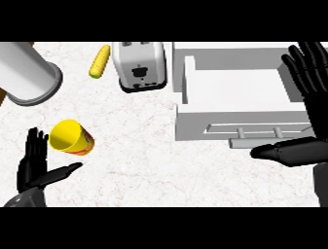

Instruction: Pick up the cup, place it into the drawer and close the drawer

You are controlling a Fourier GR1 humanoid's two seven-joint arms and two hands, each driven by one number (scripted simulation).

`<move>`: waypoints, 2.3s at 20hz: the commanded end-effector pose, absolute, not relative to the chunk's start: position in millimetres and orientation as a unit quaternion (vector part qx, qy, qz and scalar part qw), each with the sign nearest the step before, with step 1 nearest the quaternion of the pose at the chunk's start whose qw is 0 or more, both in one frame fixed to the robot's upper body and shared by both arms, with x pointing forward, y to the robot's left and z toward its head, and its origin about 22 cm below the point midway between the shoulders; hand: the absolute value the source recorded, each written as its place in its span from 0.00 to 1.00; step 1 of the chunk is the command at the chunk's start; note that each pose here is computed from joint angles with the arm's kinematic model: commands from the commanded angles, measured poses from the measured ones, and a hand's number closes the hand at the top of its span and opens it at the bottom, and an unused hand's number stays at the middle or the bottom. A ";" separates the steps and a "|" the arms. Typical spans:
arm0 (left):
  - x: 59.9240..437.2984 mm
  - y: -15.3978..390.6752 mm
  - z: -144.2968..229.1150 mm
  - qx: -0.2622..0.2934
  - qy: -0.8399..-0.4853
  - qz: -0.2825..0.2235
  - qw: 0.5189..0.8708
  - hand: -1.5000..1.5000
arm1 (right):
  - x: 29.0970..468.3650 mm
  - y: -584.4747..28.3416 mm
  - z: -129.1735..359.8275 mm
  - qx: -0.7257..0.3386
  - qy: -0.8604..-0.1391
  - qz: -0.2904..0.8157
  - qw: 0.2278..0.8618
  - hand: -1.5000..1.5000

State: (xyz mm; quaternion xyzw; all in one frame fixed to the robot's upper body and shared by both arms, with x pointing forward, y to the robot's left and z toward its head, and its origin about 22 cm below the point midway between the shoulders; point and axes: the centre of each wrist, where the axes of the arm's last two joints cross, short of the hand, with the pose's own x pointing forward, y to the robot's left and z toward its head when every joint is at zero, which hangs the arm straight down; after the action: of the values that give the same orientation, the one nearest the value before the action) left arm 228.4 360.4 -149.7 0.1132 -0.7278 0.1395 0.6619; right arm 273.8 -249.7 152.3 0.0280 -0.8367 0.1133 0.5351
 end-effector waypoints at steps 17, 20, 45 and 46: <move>268.8 335.3 -135.7 -0.008 -0.763 0.142 0.631 1.00 | 277.0 -268.6 147.3 0.028 -0.837 0.108 0.536 0.00; 259.1 335.5 -141.7 0.028 -0.798 0.124 0.589 1.00 | 279.1 -266.6 151.3 0.024 -0.842 0.120 0.526 0.00; 380.9 228.8 -39.7 -0.079 -0.880 0.026 0.467 1.00 | 269.1 -280.5 143.0 0.013 -0.825 0.116 0.552 0.00; 377.5 214.3 -41.3 -0.083 -0.886 0.017 0.455 1.00 | 275.0 -272.6 151.7 0.007 -0.831 0.110 0.545 0.00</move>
State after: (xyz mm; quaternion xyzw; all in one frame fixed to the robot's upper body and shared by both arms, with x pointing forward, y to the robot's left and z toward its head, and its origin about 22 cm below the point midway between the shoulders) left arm 360.9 245.5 -65.9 -0.0430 -0.8648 0.0413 0.4986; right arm 273.0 -272.8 148.9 0.0129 -0.8308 0.1143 0.5445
